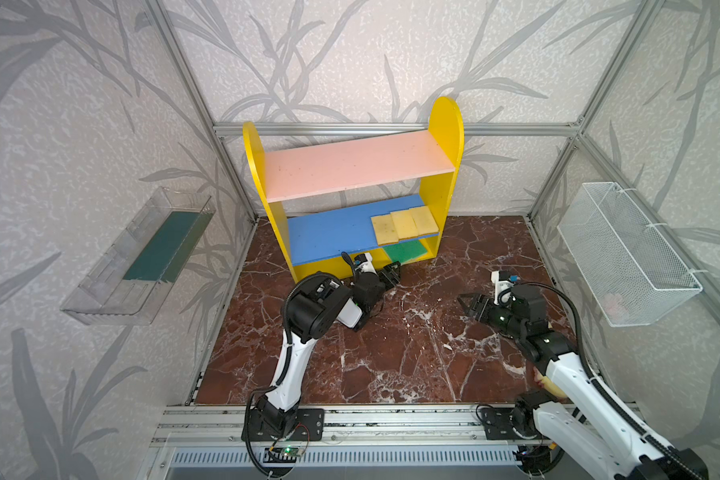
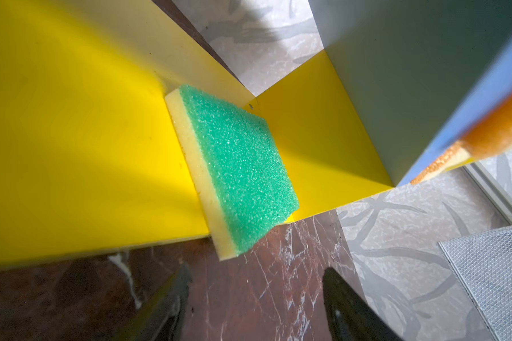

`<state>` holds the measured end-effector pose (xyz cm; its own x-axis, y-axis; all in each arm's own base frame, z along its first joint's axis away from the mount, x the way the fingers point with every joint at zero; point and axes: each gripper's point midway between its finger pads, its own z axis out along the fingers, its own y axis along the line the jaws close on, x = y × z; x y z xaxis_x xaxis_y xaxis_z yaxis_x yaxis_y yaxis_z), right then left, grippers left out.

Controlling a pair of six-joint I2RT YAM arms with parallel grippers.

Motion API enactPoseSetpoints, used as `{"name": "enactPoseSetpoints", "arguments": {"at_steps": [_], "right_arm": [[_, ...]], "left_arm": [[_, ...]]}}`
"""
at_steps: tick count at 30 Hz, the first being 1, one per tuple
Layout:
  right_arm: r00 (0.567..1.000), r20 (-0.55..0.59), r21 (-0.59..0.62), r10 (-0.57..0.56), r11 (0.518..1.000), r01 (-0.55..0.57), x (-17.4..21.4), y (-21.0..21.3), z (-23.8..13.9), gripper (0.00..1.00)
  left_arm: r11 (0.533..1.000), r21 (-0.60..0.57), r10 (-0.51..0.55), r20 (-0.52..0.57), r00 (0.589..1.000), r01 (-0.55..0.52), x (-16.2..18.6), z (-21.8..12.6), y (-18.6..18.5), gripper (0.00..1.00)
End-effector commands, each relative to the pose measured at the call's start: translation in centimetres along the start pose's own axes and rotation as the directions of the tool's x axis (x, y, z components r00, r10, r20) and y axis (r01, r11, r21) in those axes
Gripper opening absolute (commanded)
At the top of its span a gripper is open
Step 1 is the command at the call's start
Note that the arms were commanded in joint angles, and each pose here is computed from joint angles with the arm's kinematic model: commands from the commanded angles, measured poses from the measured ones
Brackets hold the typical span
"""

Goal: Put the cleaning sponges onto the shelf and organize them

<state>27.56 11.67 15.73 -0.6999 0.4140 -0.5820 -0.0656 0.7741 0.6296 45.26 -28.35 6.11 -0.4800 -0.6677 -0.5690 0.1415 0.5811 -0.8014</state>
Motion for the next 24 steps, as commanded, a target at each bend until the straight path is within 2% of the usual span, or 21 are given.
{"name": "enactPoseSetpoints", "arguments": {"at_steps": [1,7,12,19,24], "right_arm": [[0.999,-0.042,0.104,-0.024,0.994,0.028,-0.1,-1.1,-0.8,0.76],[0.990,-0.132,0.348,-0.040,0.934,0.084,0.4,-5.0,-1.5,0.80],[0.993,-0.117,0.473,-0.036,0.877,0.087,-0.1,-7.4,-3.0,0.85],[0.997,-0.072,0.582,0.038,0.813,0.011,-2.4,-9.9,-6.3,0.87],[0.981,-0.002,0.663,0.192,0.735,-0.142,-2.7,-13.6,-8.4,0.93]], "left_arm": [[0.998,-0.035,0.056,0.001,0.998,-0.055,0.7,-1.3,0.7,0.74],[0.996,-0.027,0.084,-0.021,0.996,-0.085,1.9,-3.9,0.2,0.75],[0.996,-0.025,0.088,-0.045,0.995,-0.089,2.6,-6.5,0.5,0.75],[0.988,-0.042,0.145,-0.130,0.981,-0.151,5.4,-10.1,0.9,0.76],[0.980,-0.056,0.176,-0.191,0.966,-0.189,6.8,-12.8,1.5,0.76]]}}
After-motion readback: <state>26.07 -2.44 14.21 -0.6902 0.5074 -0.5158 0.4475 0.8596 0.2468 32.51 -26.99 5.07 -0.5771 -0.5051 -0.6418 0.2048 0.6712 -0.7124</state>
